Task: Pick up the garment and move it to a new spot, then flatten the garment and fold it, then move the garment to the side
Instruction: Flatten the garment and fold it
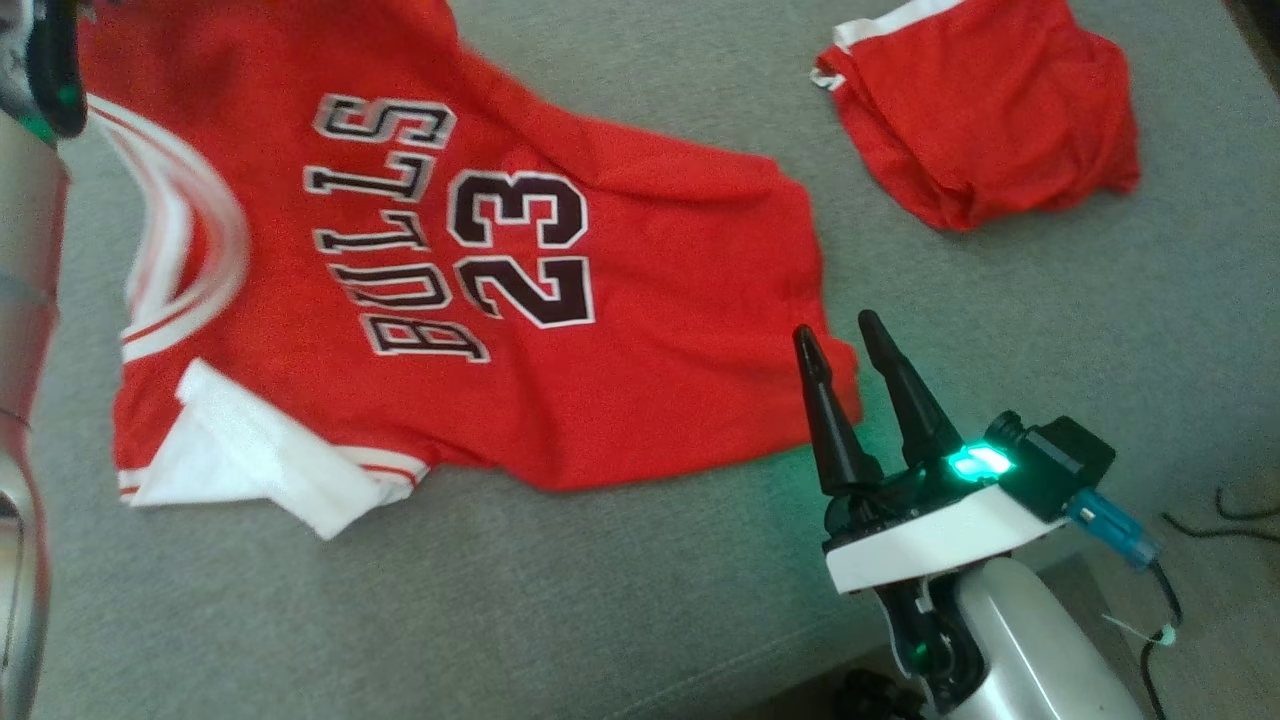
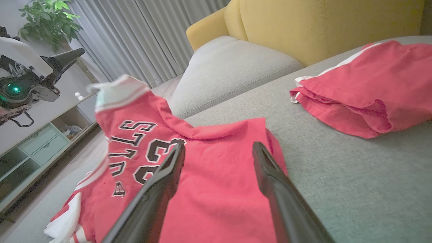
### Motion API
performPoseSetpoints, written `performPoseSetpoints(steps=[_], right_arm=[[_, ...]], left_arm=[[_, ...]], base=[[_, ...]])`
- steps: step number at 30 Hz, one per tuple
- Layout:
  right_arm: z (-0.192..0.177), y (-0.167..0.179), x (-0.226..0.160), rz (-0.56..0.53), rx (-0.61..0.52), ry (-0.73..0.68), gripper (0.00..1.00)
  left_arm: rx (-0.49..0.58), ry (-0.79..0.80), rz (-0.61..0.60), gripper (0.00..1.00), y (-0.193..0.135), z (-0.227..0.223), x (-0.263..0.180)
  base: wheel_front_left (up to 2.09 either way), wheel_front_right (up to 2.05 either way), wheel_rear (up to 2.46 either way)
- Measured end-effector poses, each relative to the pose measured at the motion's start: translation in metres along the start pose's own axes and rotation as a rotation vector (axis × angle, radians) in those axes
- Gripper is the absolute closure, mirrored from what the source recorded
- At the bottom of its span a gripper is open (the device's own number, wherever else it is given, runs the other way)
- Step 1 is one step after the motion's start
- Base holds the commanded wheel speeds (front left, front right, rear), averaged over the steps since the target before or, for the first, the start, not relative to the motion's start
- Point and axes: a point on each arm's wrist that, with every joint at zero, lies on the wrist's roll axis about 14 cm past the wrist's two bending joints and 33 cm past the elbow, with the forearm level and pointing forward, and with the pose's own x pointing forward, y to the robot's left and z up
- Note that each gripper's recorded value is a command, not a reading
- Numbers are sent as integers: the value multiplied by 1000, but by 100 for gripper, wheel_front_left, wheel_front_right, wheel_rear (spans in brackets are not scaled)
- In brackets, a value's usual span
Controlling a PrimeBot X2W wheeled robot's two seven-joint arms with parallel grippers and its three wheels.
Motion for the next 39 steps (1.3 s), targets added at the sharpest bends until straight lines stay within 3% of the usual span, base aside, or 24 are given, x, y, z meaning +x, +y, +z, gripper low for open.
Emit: performPoseSetpoints(steps=[12, 18, 26, 32, 39], right_arm=[[-1, 24, 13, 90, -29, -4, 0], [1, 43, 12, 148, -40, -15, 0], [0, 71, 13, 235, -62, -18, 0], [-1, 86, 13, 281, -70, -15, 0], [-10, 80, 15, 266, -73, 11, 0]], left_arm=[[59, -29, 6, 0, 31, -6, -49], [69, 22, 36, 0, 47, -51, -120], [-27, 3, 171, 0, 55, -87, -213], [-99, 27, 251, 0, 42, -122, -277], [-87, 48, 213, 0, 29, -129, -272]], base=[[0, 0, 0], [0, 0, 0], [0, 0, 0], [0, 0, 0], [0, 0, 0]])
